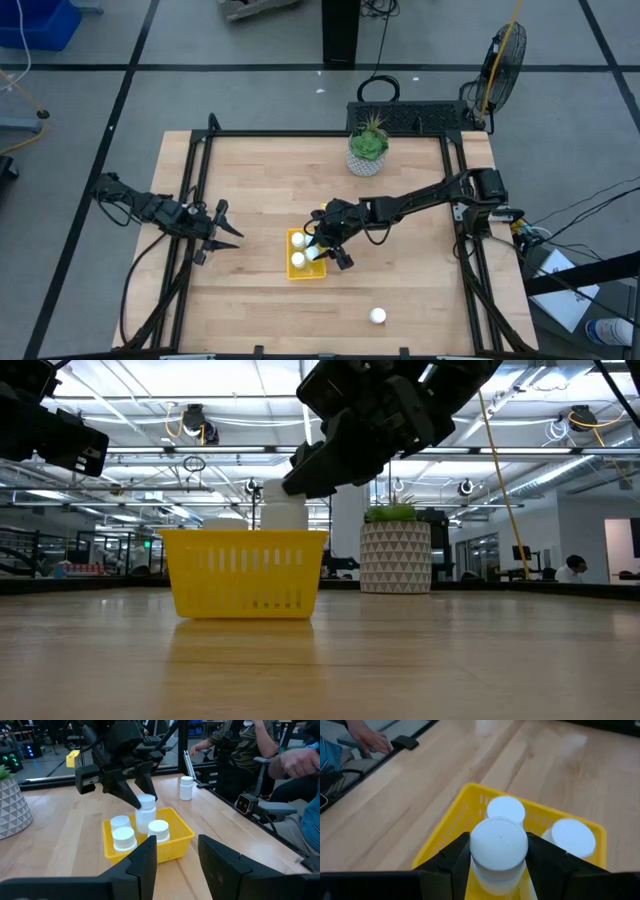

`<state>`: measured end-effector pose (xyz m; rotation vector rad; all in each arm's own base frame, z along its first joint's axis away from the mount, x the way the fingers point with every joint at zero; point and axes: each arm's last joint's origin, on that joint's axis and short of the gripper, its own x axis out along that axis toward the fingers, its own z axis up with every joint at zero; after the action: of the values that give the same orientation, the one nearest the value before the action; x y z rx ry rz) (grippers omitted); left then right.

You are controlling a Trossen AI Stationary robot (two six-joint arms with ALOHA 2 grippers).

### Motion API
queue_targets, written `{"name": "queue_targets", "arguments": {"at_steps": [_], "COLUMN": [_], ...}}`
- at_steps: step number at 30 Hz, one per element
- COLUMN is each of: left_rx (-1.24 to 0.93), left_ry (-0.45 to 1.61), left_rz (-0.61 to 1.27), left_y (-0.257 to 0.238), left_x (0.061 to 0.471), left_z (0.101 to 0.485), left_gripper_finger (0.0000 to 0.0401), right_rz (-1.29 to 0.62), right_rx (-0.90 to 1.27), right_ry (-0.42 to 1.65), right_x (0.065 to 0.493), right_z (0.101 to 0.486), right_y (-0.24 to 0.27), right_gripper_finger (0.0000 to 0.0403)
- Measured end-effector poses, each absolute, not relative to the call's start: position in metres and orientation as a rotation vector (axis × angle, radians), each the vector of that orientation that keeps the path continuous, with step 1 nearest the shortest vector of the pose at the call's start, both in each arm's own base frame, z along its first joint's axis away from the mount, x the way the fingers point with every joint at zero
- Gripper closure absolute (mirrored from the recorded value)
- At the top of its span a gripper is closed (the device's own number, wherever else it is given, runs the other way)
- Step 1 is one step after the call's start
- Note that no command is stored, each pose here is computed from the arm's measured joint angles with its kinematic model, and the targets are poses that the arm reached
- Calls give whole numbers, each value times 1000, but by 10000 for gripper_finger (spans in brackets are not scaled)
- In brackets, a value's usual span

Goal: Pick and place pill bottles into a basket
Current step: Put the white pill bottle into the yellow basket

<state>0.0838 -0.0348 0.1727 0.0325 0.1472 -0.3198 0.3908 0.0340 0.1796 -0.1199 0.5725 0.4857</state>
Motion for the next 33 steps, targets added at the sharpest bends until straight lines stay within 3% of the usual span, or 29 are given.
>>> {"name": "queue_targets", "arguments": {"at_steps": [7,24,33], "left_rx": [32,33,33], "left_ry": [146,148,148], "left_rz": [-320,-319,-319], "left_y": [-35,-35,-35], "left_x": [84,84,84], "left_z": [173,173,173], "left_gripper_finger": [251,252,252], "right_rz": [486,495,500], "right_rx": [-107,-105,-117], "right_ry": [610,632,620], "right_x": [396,394,394], "right_z": [161,160,161], "right_y": [34,38,40], "right_gripper_finger": [246,244,209]}}
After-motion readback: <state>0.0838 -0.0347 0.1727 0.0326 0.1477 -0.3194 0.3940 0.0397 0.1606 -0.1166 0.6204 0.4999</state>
